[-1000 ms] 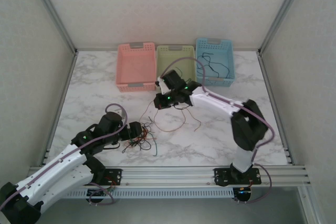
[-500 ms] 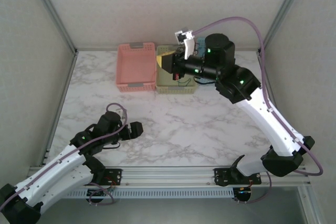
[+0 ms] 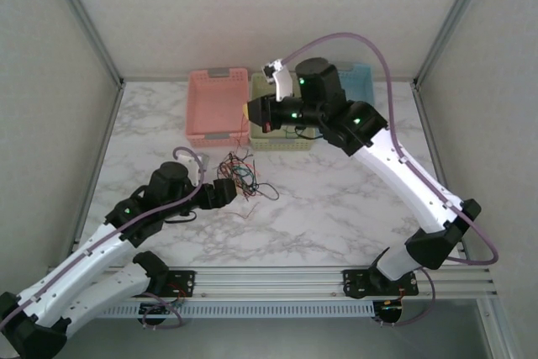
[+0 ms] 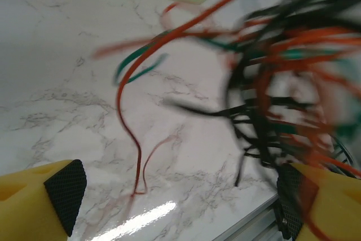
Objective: Untangle the cables
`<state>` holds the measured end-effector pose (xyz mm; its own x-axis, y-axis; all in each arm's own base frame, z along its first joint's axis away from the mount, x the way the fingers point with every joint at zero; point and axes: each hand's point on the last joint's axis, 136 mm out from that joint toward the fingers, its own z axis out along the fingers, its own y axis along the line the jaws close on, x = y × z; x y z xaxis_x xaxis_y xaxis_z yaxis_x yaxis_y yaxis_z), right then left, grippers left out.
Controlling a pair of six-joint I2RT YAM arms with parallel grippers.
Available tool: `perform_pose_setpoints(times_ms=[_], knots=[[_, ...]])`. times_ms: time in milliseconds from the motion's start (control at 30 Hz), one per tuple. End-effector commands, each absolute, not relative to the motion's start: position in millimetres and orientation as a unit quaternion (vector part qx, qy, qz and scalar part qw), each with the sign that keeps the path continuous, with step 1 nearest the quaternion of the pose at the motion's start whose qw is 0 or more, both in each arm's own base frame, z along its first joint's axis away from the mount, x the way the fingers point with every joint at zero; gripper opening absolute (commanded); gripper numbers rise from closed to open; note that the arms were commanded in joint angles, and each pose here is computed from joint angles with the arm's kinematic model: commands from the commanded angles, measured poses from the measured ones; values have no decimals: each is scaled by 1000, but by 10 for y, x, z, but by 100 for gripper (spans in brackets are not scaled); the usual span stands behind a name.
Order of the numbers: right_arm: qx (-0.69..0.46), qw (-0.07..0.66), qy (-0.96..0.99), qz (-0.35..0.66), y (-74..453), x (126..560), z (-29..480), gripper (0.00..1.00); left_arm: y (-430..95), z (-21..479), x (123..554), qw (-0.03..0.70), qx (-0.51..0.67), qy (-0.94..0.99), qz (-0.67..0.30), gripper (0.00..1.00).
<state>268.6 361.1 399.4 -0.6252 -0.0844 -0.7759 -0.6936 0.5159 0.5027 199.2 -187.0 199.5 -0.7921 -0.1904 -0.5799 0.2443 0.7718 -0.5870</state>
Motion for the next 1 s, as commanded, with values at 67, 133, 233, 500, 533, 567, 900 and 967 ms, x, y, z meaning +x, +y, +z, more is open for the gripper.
perform_pose_setpoints(times_ms=[67,133,233,500,533,567,900,967], knots=[[-171,316,839,409,3663,2844,3314,0,-1598,1808,1846,291,-10,915,-279,90],[-164,313,843,406,3674,2847,3204,0,-1573,1784,1811,290,-20,914,-284,90],[-165,307,844,407,3701,2827,3158,0,-1518,1790,1780,295,-25,913,-281,90],[-186,288,842,417,3723,2716,3145,0,-1684,1914,1824,300,-6,900,-318,88],[-194,286,838,421,3733,2688,3164,0,-1711,1928,1834,300,-3,898,-322,87],[-203,286,833,428,3746,2658,3201,0,-1725,1947,1851,301,-1,897,-322,86],[-244,283,822,430,3684,2494,3147,0,-1168,2349,2361,372,-57,910,-176,89],[-258,282,814,438,3682,2433,3139,0,-1242,2368,2482,369,-38,912,-175,88]])
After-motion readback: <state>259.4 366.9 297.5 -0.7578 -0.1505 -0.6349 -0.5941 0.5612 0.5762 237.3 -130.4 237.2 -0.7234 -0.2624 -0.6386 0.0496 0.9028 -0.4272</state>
